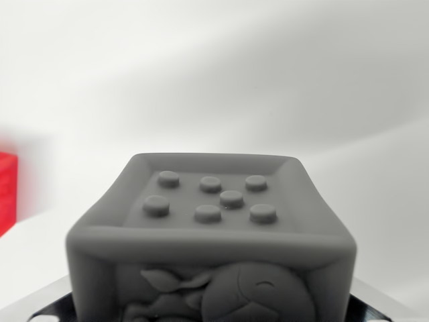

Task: Destack cube

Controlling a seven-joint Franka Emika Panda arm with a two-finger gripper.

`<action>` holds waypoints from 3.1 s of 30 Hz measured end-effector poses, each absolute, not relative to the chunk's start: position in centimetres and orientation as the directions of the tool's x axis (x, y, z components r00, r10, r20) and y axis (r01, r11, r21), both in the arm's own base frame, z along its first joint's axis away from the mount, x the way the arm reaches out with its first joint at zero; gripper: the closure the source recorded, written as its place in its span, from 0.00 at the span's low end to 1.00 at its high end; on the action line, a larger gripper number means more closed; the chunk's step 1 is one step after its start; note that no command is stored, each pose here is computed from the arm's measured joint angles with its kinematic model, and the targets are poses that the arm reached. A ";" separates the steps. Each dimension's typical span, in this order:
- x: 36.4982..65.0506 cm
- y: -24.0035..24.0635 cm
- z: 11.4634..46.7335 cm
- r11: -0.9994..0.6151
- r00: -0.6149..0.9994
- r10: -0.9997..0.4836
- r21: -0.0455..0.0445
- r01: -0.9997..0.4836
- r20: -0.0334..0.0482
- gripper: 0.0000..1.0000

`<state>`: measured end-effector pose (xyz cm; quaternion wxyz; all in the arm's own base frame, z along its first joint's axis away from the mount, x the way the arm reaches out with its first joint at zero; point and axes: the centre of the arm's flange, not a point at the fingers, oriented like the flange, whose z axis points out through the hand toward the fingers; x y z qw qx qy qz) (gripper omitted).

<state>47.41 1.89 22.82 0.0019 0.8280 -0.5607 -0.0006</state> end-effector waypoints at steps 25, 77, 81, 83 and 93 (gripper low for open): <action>46.4 -2.5 20.8 -0.416 0.416 -0.909 0.004 -0.909 0.000 1.00; 45.1 -7.4 12.4 -0.464 0.464 -0.886 0.007 -0.886 -0.002 1.00; 45.2 -7.4 11.9 -0.463 0.463 -0.886 0.006 -0.886 -0.001 1.00; 45.2 -7.4 11.7 -0.463 0.463 -0.886 0.006 -0.886 -0.002 1.00; 45.2 -7.4 11.5 -0.463 0.463 -0.886 0.005 -0.886 -0.002 0.00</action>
